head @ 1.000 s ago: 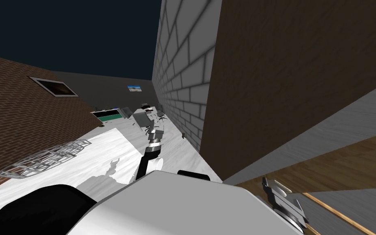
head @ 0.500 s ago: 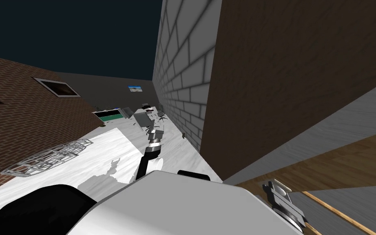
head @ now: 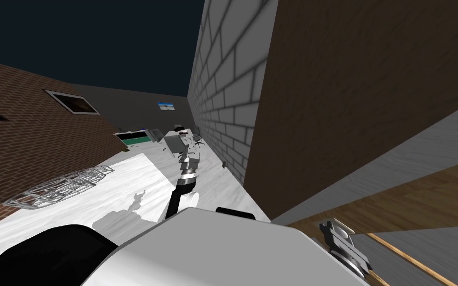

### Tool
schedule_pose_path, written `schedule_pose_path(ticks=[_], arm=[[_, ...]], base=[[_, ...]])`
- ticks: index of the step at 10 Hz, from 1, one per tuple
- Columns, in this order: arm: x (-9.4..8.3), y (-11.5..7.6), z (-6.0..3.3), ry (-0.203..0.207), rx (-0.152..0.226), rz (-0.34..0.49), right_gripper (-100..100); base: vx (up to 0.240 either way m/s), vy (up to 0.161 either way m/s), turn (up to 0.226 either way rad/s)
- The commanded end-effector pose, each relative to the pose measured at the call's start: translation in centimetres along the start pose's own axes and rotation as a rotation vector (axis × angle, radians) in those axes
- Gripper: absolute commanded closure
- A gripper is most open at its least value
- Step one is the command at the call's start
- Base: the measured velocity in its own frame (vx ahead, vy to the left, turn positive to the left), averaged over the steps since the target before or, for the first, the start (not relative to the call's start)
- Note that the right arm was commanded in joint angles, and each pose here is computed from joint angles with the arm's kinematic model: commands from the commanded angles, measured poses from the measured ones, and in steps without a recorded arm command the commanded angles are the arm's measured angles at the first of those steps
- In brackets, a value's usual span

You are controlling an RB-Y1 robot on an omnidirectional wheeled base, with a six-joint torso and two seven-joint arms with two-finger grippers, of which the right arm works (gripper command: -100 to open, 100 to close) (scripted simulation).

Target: Pull the door open

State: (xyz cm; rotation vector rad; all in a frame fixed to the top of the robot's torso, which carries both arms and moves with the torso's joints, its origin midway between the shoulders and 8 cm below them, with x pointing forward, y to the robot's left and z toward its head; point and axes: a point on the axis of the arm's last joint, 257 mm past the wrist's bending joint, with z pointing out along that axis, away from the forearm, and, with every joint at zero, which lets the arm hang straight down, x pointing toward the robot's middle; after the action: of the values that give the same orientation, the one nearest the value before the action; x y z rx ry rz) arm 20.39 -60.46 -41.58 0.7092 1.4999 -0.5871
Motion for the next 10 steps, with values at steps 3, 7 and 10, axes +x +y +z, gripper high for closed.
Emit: schedule_pose_path(ticks=[3,7,10], arm=[[2.0,-1.8,-0.53,0.079,0.07,0.044,100],[3.9,-2.9,-0.66,0.148,0.133,0.104,100],[5.3,-3.5,-0.88,0.195,0.172,0.146,100]], base=[[-0.025,0.008,0.011],[-0.033,0.009,0.018],[-0.027,0.011,0.006]])
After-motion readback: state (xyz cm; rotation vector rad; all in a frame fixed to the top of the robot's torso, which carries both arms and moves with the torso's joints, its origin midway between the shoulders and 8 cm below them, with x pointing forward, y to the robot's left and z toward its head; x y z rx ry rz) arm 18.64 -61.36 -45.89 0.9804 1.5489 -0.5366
